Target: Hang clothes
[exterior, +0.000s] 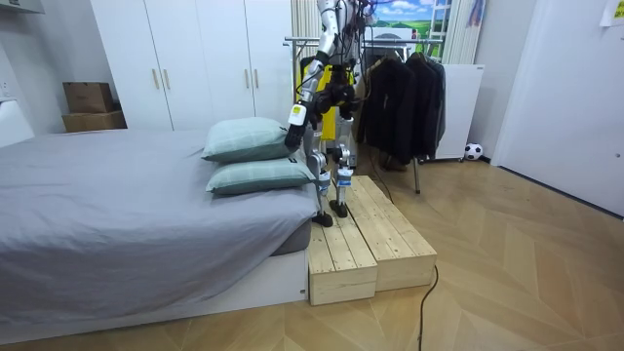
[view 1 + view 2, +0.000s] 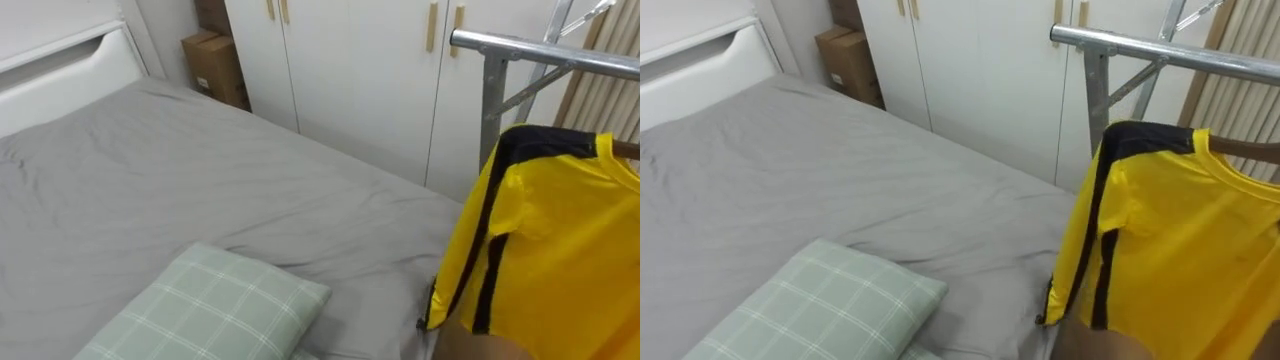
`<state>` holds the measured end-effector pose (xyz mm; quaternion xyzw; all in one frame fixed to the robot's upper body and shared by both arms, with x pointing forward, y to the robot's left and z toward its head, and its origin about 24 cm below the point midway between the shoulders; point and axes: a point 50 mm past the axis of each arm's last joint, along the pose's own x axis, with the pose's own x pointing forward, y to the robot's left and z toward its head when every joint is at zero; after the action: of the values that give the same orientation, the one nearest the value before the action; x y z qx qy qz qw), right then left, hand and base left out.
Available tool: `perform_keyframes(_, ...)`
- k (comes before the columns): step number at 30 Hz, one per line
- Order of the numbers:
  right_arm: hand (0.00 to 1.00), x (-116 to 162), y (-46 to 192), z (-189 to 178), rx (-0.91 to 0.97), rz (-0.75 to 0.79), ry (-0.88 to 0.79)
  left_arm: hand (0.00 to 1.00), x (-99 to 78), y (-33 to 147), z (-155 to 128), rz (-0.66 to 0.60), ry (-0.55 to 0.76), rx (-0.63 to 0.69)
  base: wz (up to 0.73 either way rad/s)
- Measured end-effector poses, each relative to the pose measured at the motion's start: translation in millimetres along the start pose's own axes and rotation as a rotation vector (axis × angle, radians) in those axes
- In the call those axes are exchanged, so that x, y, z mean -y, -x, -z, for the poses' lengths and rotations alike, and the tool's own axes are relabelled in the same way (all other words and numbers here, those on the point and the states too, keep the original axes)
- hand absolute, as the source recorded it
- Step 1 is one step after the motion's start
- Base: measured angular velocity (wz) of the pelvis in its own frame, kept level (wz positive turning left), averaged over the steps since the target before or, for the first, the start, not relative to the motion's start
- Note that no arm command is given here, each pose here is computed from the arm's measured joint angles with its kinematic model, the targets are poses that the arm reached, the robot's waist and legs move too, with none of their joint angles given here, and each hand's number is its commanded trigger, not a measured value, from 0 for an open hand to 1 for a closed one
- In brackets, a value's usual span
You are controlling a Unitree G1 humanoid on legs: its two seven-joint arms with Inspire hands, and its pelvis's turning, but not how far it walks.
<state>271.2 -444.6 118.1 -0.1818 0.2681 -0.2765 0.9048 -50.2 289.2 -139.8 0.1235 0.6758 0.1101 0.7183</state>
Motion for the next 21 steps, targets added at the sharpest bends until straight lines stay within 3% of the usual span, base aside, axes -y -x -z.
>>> perform_keyframes(8, 0.0, 0, 0, 3, -0.002, -0.013, -0.02, 0.0, -0.7, 0.0, -2, 0.001, -0.003, 0.008, 0.01)
perform_keyframes(21, 0.0, -10, 2, 29, -0.068, -0.206, -0.213, 0.0, -2.3, 2.0, 0, 0.018, -0.006, -0.013, 0.01)
